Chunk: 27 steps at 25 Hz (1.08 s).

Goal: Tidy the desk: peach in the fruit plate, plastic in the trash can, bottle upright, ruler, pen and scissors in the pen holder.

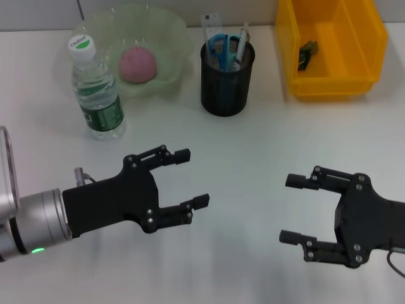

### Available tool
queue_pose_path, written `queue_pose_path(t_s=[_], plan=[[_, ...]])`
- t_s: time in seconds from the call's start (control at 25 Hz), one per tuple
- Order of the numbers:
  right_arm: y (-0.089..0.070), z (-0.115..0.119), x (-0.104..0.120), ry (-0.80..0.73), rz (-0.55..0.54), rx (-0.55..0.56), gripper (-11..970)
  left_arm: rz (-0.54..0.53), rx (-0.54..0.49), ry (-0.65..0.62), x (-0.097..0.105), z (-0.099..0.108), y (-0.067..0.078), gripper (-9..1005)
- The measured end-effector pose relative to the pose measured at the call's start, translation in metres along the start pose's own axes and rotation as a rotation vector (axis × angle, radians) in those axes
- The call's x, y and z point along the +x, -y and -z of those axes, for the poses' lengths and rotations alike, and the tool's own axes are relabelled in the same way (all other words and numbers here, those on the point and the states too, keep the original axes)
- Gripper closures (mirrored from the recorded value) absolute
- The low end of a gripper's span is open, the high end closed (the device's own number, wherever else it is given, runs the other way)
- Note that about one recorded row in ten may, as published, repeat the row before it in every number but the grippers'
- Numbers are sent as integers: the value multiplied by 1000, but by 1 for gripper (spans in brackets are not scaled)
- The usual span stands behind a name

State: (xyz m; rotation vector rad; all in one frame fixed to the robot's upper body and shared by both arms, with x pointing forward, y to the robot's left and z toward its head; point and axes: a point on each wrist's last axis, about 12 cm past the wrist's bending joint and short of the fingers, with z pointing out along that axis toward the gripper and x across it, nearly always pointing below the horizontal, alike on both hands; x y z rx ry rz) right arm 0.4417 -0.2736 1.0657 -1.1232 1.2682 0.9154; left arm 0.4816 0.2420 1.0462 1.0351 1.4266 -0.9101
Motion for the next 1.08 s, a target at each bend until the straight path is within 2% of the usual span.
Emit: queue_pose_path(t_s=[0.08, 0.32, 1.08], plan=[[-3, 1, 1, 7, 3, -2, 233, 7, 12, 0, 7, -1, 7, 204], [-7, 2, 2, 20, -10, -9, 233, 10, 18, 4, 7, 0, 9, 204], [0, 5, 0, 22, -5, 27, 233, 22, 54, 34, 5, 3, 14, 204]])
